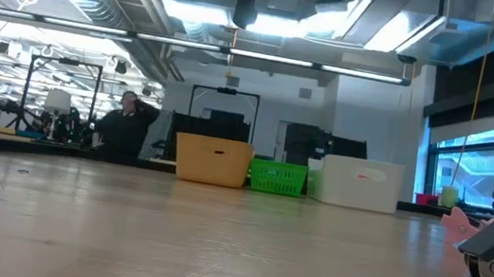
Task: Pick and place Stapler, Stapler remover, tape
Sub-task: Put the pink tape into the white bin
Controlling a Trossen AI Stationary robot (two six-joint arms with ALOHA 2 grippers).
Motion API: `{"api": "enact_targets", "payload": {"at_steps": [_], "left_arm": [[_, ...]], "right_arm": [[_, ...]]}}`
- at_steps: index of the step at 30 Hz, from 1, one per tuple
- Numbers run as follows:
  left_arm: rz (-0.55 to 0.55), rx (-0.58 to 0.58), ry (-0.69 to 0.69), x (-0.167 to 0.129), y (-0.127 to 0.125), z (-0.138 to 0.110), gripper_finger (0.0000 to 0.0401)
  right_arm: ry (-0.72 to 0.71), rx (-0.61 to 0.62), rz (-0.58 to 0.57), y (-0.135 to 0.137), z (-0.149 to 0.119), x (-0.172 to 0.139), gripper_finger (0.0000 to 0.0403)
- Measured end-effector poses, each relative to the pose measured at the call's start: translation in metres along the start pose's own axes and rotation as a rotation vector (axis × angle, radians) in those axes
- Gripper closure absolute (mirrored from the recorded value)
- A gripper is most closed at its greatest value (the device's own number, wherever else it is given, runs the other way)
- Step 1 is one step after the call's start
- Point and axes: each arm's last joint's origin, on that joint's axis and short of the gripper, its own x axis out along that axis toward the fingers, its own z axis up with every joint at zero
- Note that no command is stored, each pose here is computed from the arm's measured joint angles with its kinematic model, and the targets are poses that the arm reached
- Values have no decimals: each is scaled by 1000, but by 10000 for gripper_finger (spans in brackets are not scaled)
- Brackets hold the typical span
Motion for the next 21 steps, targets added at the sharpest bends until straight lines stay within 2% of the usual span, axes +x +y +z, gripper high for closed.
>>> {"api": "enact_targets", "payload": {"at_steps": [5, 9, 12, 17, 21], "left_arm": [[1, 3, 16, 2, -1, 1, 372], [-22, 27, 59, 11, -7, 8, 372], [-87, 59, 82, 15, -13, 14, 372], [-209, 76, 37, 18, -22, 26, 372], [-203, 85, 15, 18, -20, 29, 372]], "right_arm": [[-16, 11, 40, 6, 6, 7, 91], [-10, -58, 47, 11, 11, 17, 91], [60, -114, -4, 9, 18, 19, 91], [146, -139, -119, 10, 40, 9, 91], [136, -141, -117, 14, 52, 6, 91]]}}
